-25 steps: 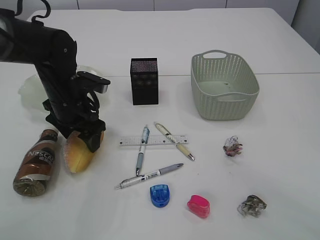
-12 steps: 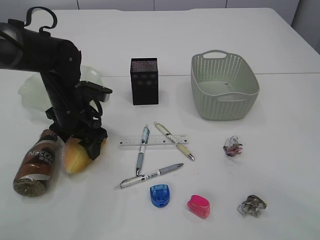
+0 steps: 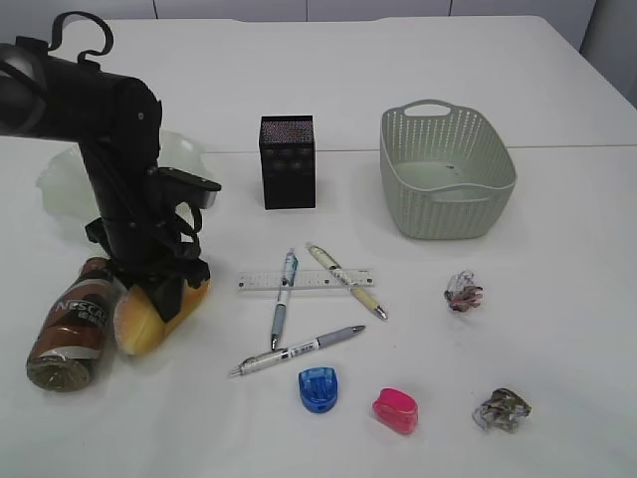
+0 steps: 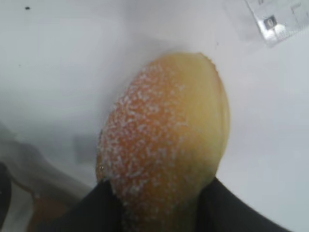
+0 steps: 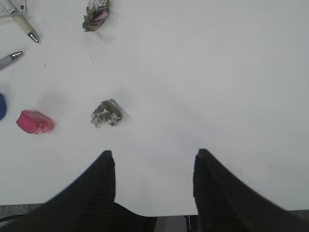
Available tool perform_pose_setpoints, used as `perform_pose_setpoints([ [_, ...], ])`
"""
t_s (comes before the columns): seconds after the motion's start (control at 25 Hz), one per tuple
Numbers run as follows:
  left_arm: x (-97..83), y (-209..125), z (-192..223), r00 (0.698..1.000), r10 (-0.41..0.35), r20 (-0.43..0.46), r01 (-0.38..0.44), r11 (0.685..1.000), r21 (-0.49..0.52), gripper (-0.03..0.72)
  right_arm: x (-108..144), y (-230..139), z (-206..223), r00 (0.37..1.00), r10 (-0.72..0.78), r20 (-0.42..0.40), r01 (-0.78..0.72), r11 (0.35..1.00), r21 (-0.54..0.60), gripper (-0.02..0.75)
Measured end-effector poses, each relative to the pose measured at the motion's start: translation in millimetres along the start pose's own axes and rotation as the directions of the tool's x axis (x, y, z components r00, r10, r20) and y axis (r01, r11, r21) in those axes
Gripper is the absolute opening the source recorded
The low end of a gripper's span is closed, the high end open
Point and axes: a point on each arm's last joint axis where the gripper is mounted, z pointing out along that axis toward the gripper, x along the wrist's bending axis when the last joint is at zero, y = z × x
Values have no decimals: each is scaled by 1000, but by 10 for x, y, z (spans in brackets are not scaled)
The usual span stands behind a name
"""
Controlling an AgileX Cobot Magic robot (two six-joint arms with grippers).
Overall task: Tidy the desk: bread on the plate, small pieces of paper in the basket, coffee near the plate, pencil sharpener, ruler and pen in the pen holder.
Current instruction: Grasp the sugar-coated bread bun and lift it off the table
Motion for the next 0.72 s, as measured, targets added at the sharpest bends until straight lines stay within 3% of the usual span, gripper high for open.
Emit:
perform_pose_setpoints([
  [0.24,-40,3,-177,999,-19,49,15,996,87,212,3,24,0,1000,-1,-3,1,1000,-27,386],
  [0.52,-138,174,-431,976,-141,163,141,990,12,206,4,37,-1,1000,-2,-4,2,999,-41,386],
  [0.72,-143,205,-732,968,-181,175,195,979,-63,206,-5,39,-1,1000,-8,5,8,999,-43,386],
])
